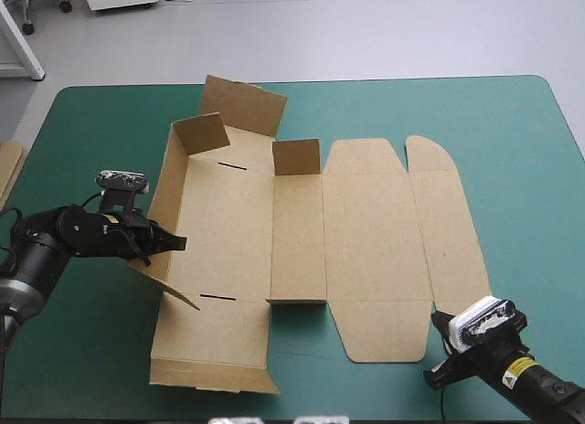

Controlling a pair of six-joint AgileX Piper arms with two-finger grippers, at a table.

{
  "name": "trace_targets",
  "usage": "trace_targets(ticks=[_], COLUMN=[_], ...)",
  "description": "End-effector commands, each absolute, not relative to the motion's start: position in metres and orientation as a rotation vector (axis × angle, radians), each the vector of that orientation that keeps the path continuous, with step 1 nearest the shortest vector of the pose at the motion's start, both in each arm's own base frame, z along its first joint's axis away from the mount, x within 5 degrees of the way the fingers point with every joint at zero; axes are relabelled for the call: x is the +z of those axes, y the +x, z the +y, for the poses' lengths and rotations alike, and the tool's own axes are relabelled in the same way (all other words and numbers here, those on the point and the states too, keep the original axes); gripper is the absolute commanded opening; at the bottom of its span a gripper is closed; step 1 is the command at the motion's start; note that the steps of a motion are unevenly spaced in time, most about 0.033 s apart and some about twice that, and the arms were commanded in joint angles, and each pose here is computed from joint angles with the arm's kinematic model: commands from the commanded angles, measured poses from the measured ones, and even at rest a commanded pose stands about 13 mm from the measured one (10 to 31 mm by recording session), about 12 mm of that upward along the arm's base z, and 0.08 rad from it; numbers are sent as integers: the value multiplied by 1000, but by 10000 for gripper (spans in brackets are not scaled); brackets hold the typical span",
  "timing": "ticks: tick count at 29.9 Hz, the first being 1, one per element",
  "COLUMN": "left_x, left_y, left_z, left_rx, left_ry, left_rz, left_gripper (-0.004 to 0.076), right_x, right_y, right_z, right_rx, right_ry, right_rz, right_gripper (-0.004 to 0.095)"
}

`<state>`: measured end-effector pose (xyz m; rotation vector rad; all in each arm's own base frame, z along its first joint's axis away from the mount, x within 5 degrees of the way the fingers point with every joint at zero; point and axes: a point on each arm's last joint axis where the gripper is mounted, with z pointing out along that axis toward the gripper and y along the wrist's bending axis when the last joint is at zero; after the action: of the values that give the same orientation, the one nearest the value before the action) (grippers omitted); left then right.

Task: Fold the box

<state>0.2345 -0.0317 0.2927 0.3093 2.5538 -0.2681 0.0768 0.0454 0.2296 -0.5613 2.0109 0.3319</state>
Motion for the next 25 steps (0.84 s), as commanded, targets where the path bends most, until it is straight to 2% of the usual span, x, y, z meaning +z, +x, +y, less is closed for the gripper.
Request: trace_targets(ticks=[1,9,17,25], left_x=[317,333,342,353], left_y=[236,243,250,237], left_z=[-35,-60,-105,-157], left_rx=[-243,-58,151,471], left_ry=[398,671,827,1098], left_rz=[2440,2318,2245,1940], left_gripper=[-10,-10,-10,-10], right_x=[247,251,255,271], right_y=[82,81,80,81], right_z=[47,47,44,35], right_rx=[329,310,284,268], right_ry=[-544,-568,-567,-375], right_rz=[1923,1931,1970,2047], right_gripper=[-18,-18,-18,-18])
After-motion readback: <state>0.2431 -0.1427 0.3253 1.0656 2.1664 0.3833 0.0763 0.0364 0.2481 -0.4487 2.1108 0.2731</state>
